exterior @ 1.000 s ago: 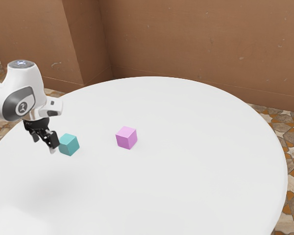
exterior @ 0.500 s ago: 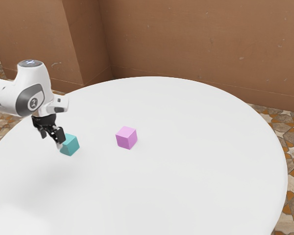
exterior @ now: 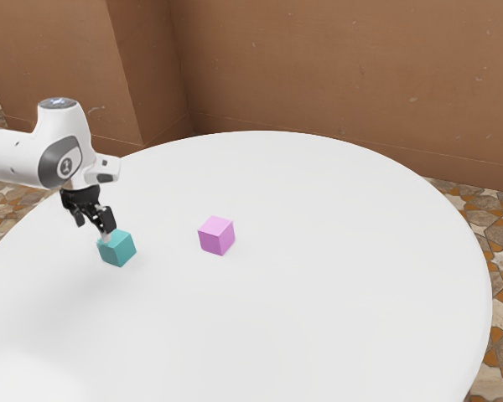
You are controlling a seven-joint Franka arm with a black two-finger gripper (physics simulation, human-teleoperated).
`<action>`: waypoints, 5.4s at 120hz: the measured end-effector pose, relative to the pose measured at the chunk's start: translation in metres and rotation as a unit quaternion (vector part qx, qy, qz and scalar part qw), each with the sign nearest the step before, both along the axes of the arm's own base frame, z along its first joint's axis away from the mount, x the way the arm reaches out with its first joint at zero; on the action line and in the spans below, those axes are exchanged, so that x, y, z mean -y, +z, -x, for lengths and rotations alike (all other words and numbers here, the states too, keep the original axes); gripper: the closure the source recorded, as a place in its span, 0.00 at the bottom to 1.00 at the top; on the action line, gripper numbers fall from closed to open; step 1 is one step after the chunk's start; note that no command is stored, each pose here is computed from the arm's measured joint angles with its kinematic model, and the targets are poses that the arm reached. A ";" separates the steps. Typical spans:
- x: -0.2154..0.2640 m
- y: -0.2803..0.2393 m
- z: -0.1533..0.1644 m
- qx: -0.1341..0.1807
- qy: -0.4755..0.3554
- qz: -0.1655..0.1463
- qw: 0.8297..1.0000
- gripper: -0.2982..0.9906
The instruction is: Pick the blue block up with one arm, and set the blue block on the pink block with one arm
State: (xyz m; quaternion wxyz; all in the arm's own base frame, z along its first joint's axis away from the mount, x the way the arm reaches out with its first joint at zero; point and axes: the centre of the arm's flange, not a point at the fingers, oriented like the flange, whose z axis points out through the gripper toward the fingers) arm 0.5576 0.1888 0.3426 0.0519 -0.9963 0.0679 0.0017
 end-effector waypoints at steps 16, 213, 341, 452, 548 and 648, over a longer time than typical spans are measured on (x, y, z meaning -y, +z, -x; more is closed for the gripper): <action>-0.009 -0.008 -0.010 0.000 0.002 0.011 1.000 0.23; -0.028 -0.046 -0.036 -0.027 0.012 0.080 0.996 0.23; -0.036 -0.082 -0.045 -0.044 0.012 0.087 0.995 0.23; -0.026 -0.043 -0.051 -0.022 0.017 0.082 0.996 0.44; 0.148 0.057 -0.115 0.020 -0.032 0.113 0.993 0.45; 0.161 0.010 -0.153 0.029 -0.003 0.112 0.993 0.45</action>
